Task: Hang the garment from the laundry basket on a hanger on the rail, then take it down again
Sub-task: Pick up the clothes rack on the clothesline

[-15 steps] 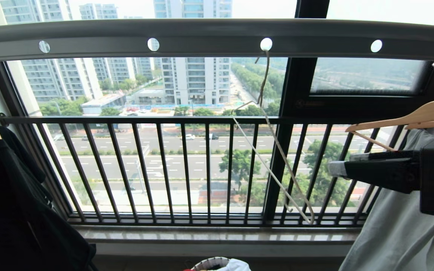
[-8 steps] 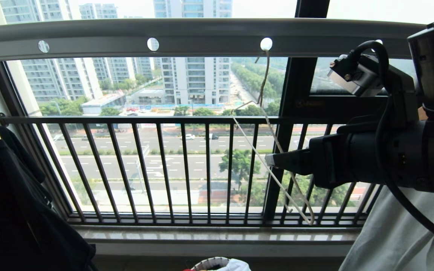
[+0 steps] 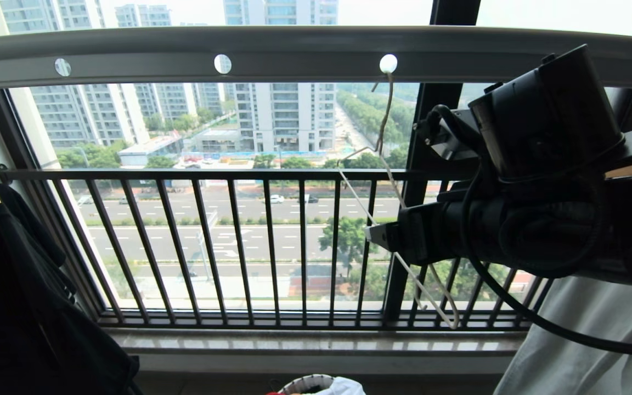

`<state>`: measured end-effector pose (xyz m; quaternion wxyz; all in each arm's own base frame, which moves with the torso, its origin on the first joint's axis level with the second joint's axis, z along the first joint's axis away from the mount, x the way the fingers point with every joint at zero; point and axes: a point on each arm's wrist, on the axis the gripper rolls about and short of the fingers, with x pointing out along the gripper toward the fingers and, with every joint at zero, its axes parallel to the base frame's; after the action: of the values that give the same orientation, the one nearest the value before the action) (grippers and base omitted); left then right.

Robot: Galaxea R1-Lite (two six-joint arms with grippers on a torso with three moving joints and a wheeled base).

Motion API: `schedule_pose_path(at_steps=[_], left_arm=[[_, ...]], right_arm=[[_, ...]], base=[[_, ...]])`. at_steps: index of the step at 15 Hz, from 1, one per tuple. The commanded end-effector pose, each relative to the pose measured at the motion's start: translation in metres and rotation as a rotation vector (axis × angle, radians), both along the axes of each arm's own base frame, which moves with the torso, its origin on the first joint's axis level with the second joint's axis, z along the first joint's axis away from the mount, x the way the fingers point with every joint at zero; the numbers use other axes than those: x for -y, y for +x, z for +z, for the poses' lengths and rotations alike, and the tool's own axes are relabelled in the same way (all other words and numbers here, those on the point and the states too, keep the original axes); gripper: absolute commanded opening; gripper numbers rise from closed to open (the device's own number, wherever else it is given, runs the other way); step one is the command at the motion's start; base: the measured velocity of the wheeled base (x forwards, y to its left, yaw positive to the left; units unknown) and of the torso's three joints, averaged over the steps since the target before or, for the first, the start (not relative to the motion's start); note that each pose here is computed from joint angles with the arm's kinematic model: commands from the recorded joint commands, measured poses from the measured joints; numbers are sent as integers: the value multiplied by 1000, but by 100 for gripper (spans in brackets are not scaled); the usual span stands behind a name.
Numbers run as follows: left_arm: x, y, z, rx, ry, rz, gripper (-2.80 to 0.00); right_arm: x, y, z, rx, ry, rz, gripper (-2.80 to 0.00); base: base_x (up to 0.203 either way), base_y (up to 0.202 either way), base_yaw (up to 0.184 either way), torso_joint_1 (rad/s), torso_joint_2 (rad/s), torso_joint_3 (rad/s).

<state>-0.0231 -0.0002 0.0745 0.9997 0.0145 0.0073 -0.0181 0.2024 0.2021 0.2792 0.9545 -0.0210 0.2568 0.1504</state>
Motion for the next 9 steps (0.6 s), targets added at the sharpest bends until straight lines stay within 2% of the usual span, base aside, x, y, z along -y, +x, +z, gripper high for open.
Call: schedule_pose_path(at_steps=[1,6,7,9], left_arm=[[0,0,0,0,0,-1,-280],[0,0,0,0,0,-1,-280],[0,0,0,0,0,-1,-280],[0,0,0,0,0,-1,-280]], right_arm=[[-6,7,-8,-15,-29,-8,0],[-5,20,-12,-8,-76,-33,0],[-5,21,-12,-6,-80,-36,-280],[-4,23,-10,0,-79,-42,-280]], base=[[0,0,0,0,0,0],[0,0,0,0,0,0],[0,0,0,0,0,0],[0,0,0,0,0,0]])
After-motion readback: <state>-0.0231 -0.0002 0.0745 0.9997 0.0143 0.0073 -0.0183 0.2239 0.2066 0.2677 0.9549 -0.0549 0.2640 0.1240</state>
